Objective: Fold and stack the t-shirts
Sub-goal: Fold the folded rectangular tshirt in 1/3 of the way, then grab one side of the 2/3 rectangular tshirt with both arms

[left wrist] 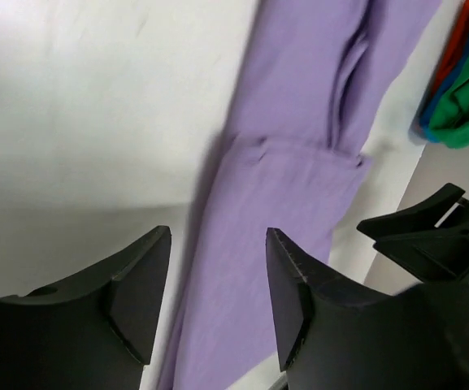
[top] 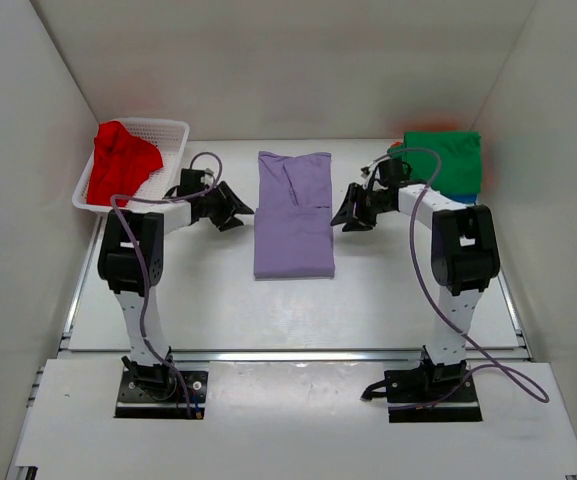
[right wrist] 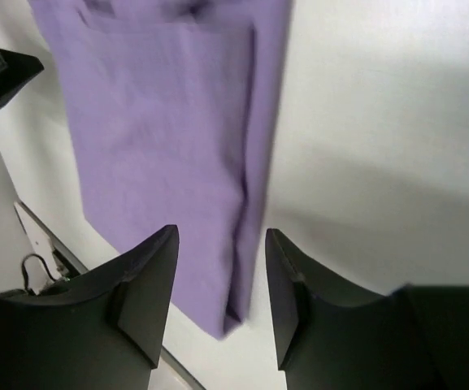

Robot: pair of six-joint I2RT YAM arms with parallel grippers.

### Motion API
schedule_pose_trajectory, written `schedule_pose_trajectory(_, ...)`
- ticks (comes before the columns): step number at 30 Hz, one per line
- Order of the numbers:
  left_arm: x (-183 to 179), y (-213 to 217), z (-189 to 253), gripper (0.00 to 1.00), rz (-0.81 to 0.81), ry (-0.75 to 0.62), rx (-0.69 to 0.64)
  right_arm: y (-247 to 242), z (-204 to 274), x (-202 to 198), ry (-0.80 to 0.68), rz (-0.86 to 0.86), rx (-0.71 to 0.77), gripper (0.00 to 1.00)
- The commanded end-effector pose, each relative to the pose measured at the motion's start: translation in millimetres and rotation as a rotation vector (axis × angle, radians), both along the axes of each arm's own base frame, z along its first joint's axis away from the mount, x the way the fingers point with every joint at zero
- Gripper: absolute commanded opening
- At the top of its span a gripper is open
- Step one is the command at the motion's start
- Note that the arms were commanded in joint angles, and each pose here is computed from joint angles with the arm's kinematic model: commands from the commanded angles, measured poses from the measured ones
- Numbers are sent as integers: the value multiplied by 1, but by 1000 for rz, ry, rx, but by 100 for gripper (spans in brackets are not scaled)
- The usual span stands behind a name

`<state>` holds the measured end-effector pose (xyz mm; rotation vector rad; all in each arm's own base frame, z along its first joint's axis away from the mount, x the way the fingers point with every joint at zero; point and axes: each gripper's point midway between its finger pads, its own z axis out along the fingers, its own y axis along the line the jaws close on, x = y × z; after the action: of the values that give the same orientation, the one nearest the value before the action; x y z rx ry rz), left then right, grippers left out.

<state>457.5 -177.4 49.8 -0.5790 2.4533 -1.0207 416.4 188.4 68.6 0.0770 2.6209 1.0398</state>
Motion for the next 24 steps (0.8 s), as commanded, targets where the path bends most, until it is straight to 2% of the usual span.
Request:
schedule_pose_trajectory(1,-27,-10,20,61,-29,-36,-56,-9,-5,-39,19,-15,-45,45)
schedule_pose_trajectory(3,-60,-13,10,64,-50,-13,-40,-6,-5,-58,13,-43,-21,45)
schedule_pose_trajectory(4,-83,-15,-8,65,-58,48,-24,-4,-10,-75,16,-50,-18,46)
schedule_pose_trajectory(5,-86,-22,0,64,-67,6,-40,-3,-17,-95,41,-52,-23,47)
schedule_pose_trajectory(6,-101,-21,-5,65,-54,20,-45,0,-15,-94,24,-77,-4,47)
schedule_pose_trajectory(7,-120,-24,-18,64,-65,55,-35,3,-21,-110,45,-95,10,48)
schedule_pose_trajectory(11,-151,-35,-26,65,-49,55,-7,14,-36,-142,69,-114,27,51)
schedule_pose_trajectory(18,-156,-41,-33,68,-7,71,21,24,-46,-122,37,-200,24,53)
schedule_pose_trajectory(21,-155,-37,-34,60,46,78,16,21,-51,-108,32,-254,29,53)
schedule_pose_trajectory(24,-171,-41,-33,61,43,91,-19,21,-56,-105,41,-255,4,52)
